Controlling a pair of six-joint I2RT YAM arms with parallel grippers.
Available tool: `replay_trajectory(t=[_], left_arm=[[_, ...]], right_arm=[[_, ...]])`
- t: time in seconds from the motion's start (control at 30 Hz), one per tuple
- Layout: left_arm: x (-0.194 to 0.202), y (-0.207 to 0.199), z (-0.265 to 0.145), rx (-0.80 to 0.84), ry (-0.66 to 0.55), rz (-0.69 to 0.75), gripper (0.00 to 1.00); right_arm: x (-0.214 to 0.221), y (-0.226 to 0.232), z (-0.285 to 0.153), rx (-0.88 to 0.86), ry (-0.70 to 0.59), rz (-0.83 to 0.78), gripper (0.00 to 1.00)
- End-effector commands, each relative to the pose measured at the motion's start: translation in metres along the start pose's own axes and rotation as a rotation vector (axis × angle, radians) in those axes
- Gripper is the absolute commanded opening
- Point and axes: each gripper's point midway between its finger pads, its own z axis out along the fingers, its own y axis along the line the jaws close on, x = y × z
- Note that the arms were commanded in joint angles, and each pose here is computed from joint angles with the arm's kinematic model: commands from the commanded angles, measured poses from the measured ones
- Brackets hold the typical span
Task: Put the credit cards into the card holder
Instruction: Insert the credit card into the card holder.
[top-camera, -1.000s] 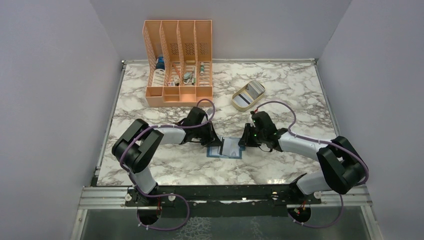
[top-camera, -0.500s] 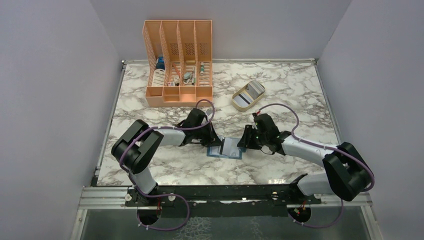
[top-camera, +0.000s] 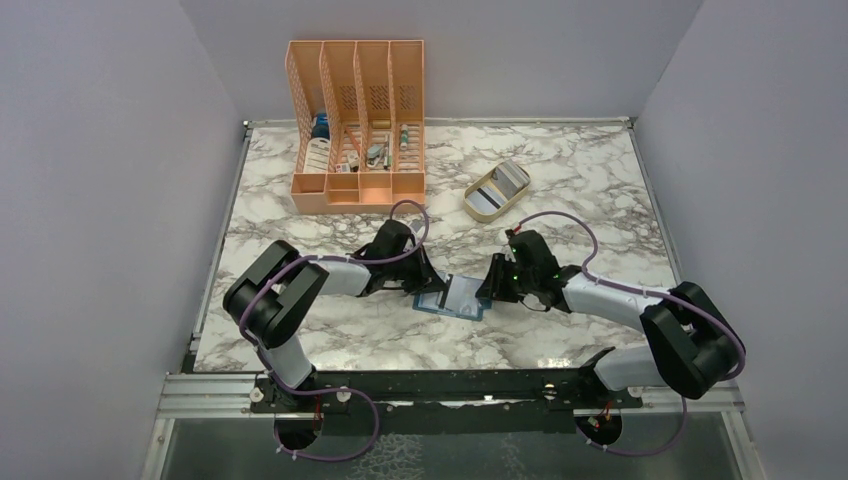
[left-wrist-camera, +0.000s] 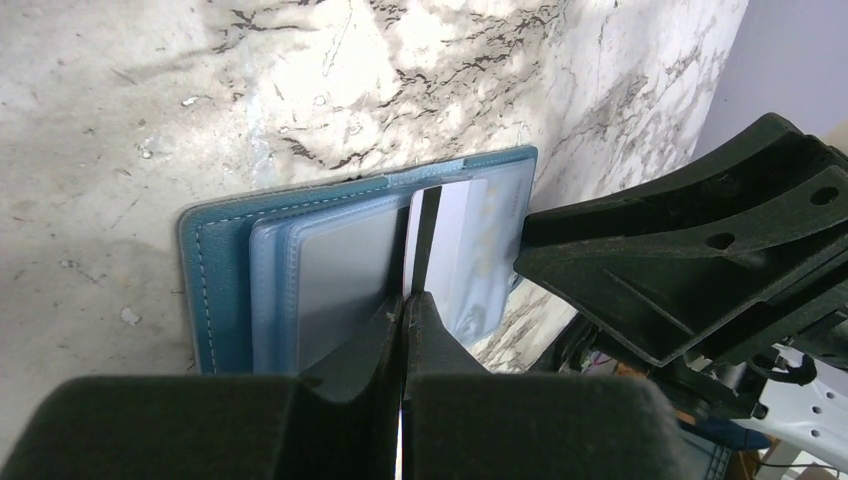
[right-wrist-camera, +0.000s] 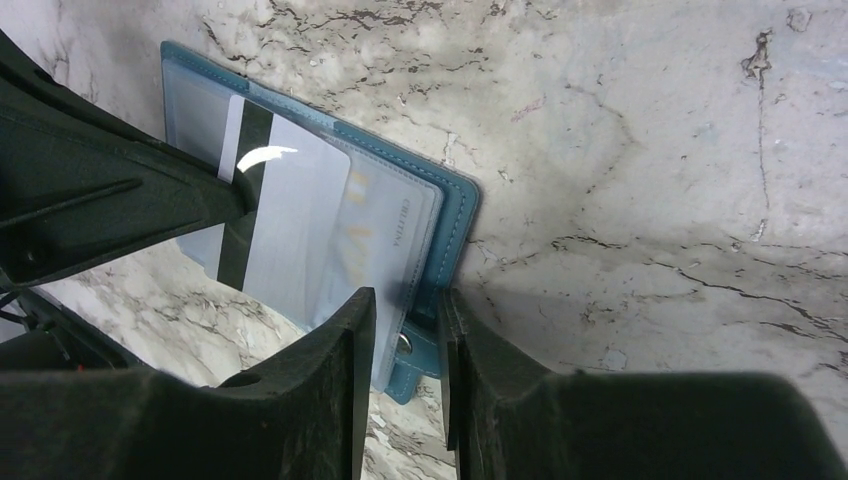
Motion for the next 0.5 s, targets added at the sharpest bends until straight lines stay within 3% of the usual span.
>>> replay_trajectory(t=[0.0, 0.47], left_arm=[[0.005, 0.025, 0.006, -0.1, -0.045, -0.01, 0.0], [-0.007, 0.032, -0.002, -0.136, -0.132, 0.043, 0.0]], right_arm=[[0.02, 0.002, 0.005, -0.029, 0.078, 0.015, 0.28], [0.021, 0.001, 0.007, -0.03, 0.064, 0.033, 0.25]])
